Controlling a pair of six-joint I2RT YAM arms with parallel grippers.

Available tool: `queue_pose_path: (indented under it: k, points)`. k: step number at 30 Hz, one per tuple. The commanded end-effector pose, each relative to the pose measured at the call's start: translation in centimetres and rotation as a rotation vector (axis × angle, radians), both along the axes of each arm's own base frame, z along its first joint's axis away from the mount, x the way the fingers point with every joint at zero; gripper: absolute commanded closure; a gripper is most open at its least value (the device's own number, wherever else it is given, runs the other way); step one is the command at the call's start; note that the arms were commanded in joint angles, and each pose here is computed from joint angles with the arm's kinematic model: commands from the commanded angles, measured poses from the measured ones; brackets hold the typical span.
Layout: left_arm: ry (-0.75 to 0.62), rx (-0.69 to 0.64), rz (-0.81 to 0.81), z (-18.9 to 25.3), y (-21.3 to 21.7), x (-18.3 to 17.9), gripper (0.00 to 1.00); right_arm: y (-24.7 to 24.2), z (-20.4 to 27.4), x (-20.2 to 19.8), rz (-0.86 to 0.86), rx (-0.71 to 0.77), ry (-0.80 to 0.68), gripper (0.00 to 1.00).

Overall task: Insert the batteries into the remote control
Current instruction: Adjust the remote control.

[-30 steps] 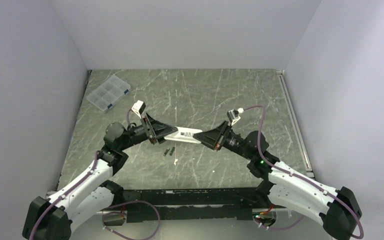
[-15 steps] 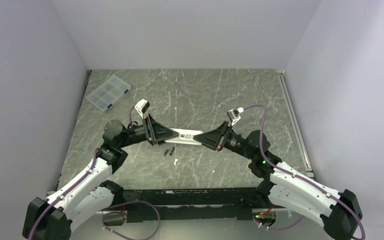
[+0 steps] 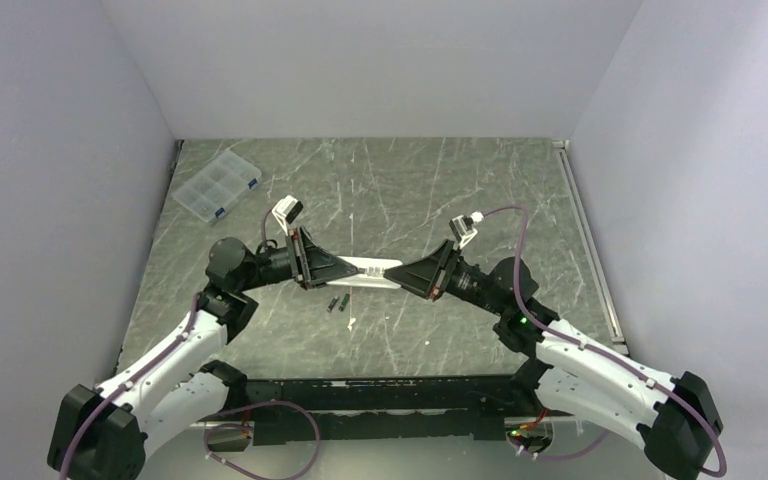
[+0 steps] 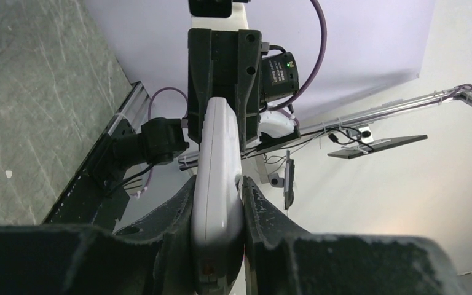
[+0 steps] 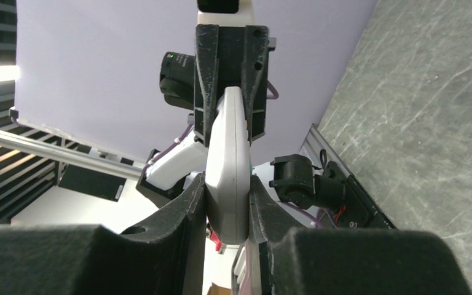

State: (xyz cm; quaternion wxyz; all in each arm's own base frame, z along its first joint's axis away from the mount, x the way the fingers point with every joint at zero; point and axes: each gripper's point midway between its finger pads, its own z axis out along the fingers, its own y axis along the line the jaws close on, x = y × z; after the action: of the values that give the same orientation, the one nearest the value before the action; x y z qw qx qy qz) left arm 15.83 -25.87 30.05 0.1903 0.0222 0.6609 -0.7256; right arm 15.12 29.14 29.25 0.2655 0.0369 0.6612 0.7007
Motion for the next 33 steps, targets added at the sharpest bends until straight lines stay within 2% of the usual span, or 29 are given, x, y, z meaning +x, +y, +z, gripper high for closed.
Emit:
queue_pose_path:
  k: [1,4,6,10,14,21,33]
  points:
    - [-0.141,-0.07,-0.071,3.3,0.0,-1.7,1.0,0.4,2.0,-0.1,0.02,0.034,-0.053,1.0]
    - [-0.147,-0.089,-0.051,3.3,0.2,-1.7,1.0,0.3,1.7,0.1,0.008,0.019,-0.047,1.0]
    - [-0.139,-0.084,-0.035,3.0,0.3,-1.5,1.0,0.2,1.6,0.0,0.003,0.007,-0.047,0.84]
    - [-0.142,-0.089,-0.012,3.1,0.4,-1.4,1.0,-0.6,1.4,-0.1,-0.026,-0.026,-0.056,0.58]
    - [-0.166,-0.054,0.011,3.1,0.5,-1.3,1.0,-1.8,0.7,-0.1,-0.074,-0.095,-0.063,0.41]
    - [-0.2,0.04,0.052,2.6,0.7,-1.0,1.0,-4.0,0.6,-0.2,-0.154,-0.221,-0.104,0.35]
    - [-0.212,0.205,0.127,0.1,1.1,0.4,1.0,-3.1,4.1,-0.7,-0.093,-0.227,-0.165,0.34]
